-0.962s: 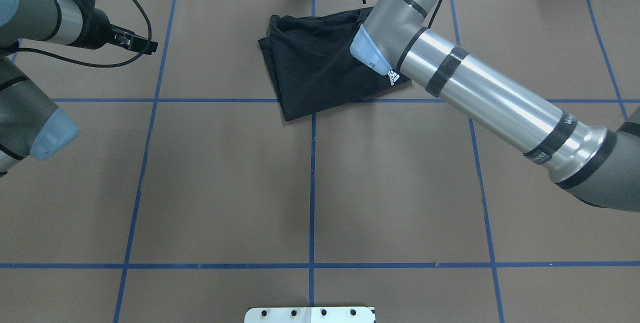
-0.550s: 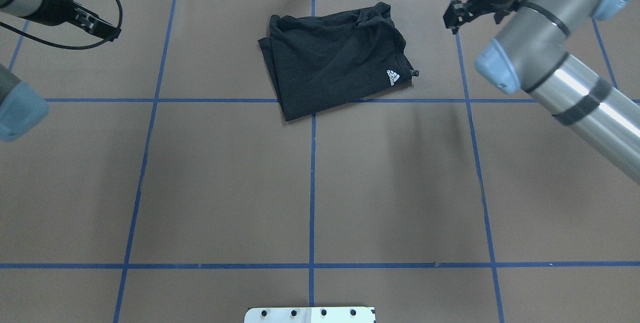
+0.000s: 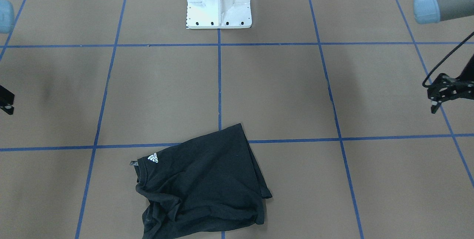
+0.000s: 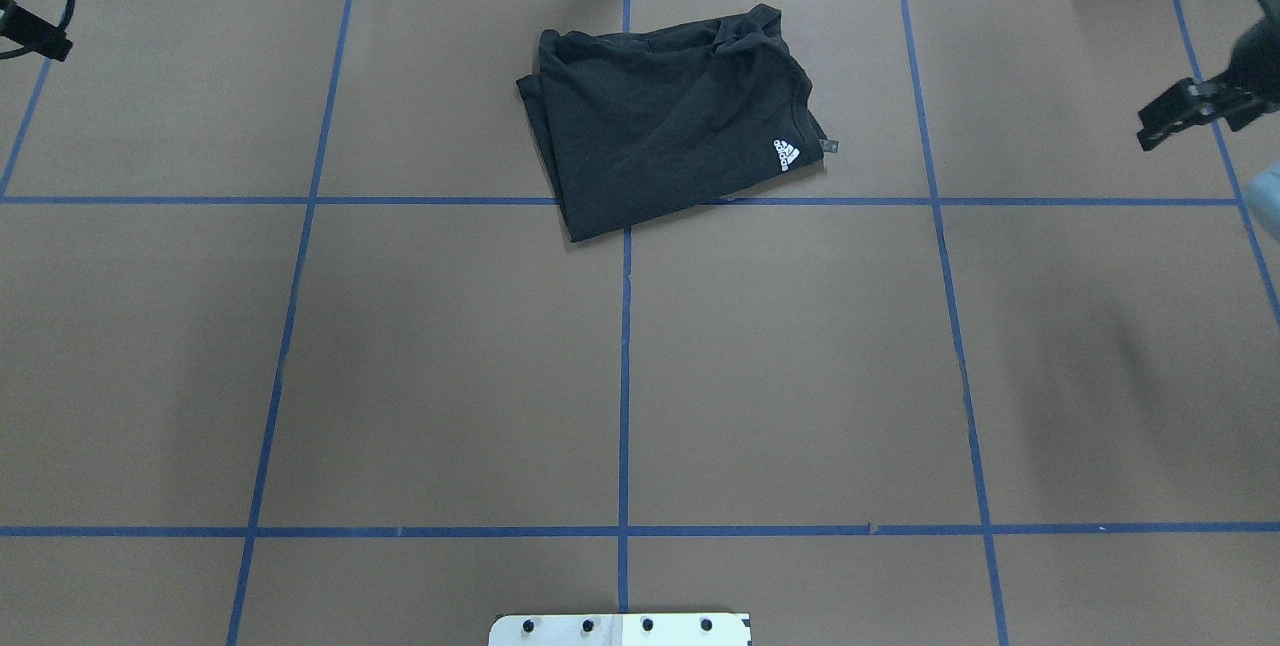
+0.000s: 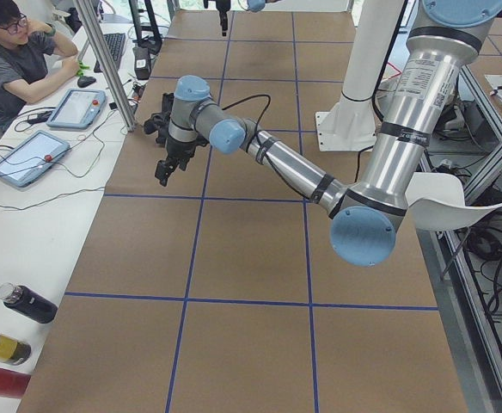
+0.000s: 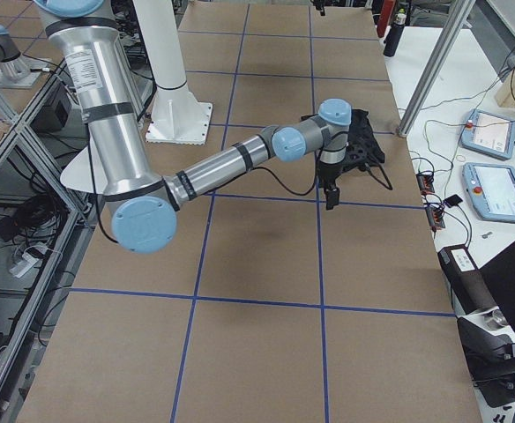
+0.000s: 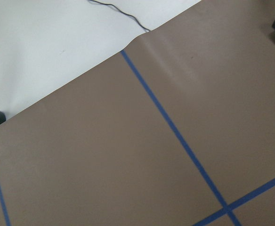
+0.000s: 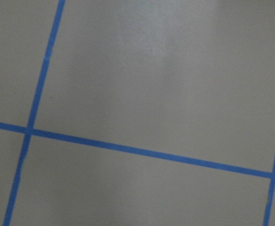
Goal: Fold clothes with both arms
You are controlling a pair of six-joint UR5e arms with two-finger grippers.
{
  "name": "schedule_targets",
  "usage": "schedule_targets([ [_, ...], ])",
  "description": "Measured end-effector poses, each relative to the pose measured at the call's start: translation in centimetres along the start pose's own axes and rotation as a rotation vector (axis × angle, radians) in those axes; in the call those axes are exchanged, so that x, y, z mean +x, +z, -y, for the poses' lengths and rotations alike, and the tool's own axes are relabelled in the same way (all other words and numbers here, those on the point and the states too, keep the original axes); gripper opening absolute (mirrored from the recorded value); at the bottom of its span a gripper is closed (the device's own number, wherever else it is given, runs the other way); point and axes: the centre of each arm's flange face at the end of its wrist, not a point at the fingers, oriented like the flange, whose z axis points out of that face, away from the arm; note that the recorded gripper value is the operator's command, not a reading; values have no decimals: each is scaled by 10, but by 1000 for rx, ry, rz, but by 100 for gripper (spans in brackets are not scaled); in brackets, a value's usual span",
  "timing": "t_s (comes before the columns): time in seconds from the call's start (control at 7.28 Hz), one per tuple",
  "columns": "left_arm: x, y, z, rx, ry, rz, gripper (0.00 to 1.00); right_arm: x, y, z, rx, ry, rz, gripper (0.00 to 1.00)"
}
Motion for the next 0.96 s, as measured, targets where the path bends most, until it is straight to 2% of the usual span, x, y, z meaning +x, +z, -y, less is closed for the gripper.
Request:
schedule_targets([
  [0.27,-86,18,-25,-67,-55,48,100,102,-2,-72,-33,-31,-6,100],
  [0.41,-125,19,-51,-93,-48,35,100,140,3,-110,-53,-23,-9,100],
  [0.69,-168,29,-124,-138,-103,-91,100,176,16,-161,-94,13,-9,100],
  [0.96,-176,47,-183,-191,-174,-184,100,185,19,-176,-106,41,-10,100],
])
